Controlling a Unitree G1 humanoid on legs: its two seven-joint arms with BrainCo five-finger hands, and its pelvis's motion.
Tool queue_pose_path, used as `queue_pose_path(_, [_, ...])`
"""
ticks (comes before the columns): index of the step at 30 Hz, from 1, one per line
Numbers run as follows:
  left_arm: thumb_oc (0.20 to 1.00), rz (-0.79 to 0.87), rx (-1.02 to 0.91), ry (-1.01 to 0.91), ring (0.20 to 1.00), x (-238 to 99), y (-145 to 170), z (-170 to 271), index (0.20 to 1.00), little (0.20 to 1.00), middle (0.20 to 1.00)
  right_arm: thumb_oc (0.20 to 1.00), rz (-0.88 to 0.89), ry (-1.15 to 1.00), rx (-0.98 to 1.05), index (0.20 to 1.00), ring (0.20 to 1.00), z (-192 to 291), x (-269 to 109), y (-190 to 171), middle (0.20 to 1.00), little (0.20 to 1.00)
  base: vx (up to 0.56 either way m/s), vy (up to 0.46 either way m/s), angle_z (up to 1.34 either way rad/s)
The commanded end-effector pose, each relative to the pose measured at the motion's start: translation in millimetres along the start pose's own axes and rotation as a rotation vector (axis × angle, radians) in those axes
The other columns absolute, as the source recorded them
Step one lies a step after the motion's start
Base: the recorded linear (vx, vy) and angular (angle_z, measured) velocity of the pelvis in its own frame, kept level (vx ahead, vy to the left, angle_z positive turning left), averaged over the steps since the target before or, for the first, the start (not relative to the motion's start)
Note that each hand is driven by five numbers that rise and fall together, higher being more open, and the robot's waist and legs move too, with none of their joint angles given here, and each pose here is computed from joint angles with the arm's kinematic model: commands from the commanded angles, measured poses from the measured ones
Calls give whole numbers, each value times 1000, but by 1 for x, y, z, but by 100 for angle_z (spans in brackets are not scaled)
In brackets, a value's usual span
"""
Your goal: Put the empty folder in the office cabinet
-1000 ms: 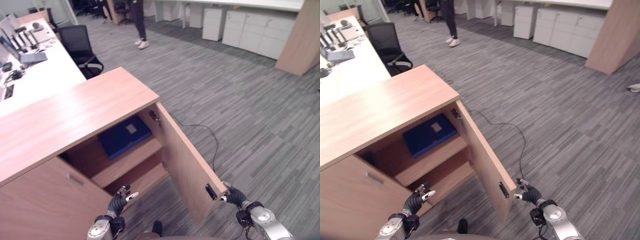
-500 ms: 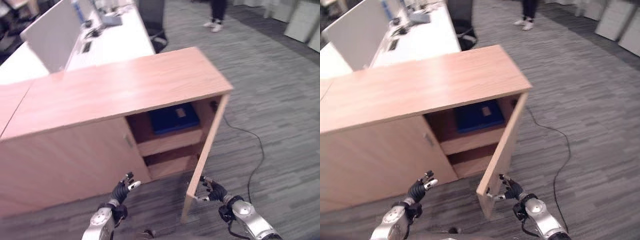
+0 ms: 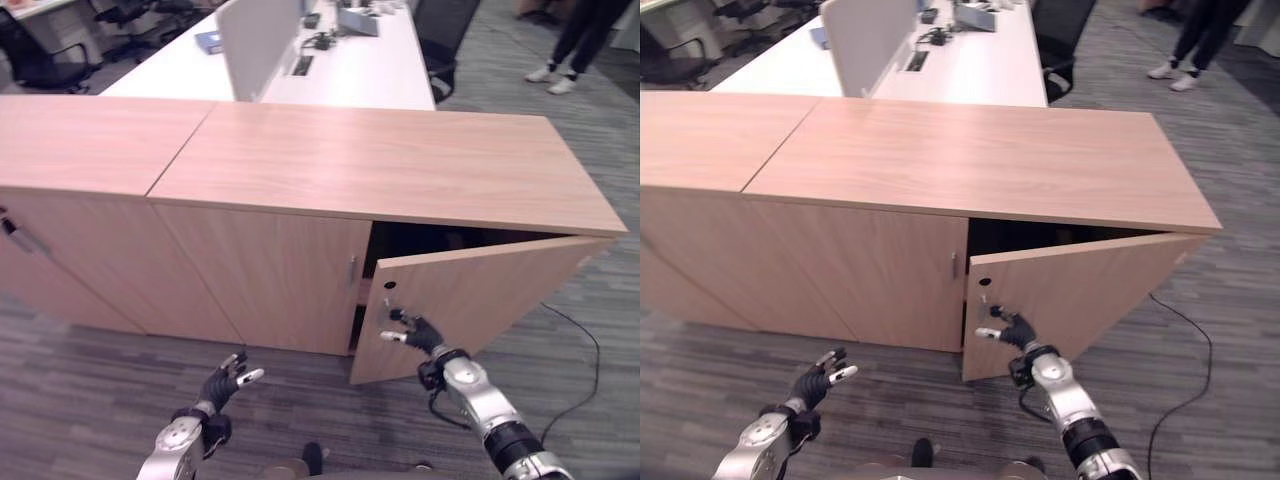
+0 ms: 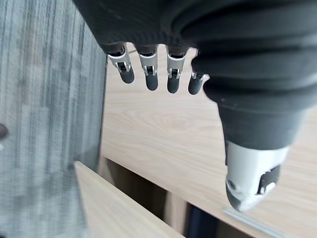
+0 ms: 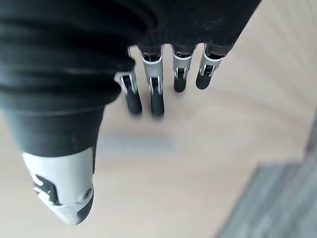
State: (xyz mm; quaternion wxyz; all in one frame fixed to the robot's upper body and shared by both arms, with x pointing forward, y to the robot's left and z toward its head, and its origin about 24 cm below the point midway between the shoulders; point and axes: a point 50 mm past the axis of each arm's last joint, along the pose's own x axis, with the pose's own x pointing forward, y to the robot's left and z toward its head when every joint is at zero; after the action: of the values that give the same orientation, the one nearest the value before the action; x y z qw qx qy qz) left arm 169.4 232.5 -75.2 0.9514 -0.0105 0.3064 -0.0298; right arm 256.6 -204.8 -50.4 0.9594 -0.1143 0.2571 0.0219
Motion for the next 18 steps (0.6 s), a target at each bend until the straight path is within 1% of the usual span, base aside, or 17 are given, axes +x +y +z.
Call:
queue_pose_path(1, [1000,-41,26,-94,1000,4,-7,19,1000,1000,1000,1000,-144,-181,87,1000,1000,54,14,-34,1000,1000,76,-63,36])
queue_pose_path(2, [1000,-64,51,-100,1000,3,-9,21,1000,1000,1000,1000,-211,-122,100,1000,1000,48,18,-51,1000,1000,26,-30,17])
queue_pose_path(5, [1000,-80,58,-104,1000,2,-10,23,1000,1000,1000,1000,-251,-73,113,1000,1000,46,22,-63,1000,1000,11,-66,9])
queue_pose_path(6, [1000,-95,65,-90,1000,1,-10,21,1000,1000,1000,1000,-291,-5,99,1000,1000,40,22,-81,1000,1000,20,-73,16])
queue_pose_path(7, [1000,-95,65,-90,1000,1,-10,21,1000,1000,1000,1000,-291,-5,99,1000,1000,40,22,-82,1000,1000,32,-85,11])
queue_pose_path(18, [1000,-141,95,-85,1000,2,-15,23,1000,1000,1000,1000,-432,95,79,1000,1000,47,14,-138,1000,1000,6,-42,7])
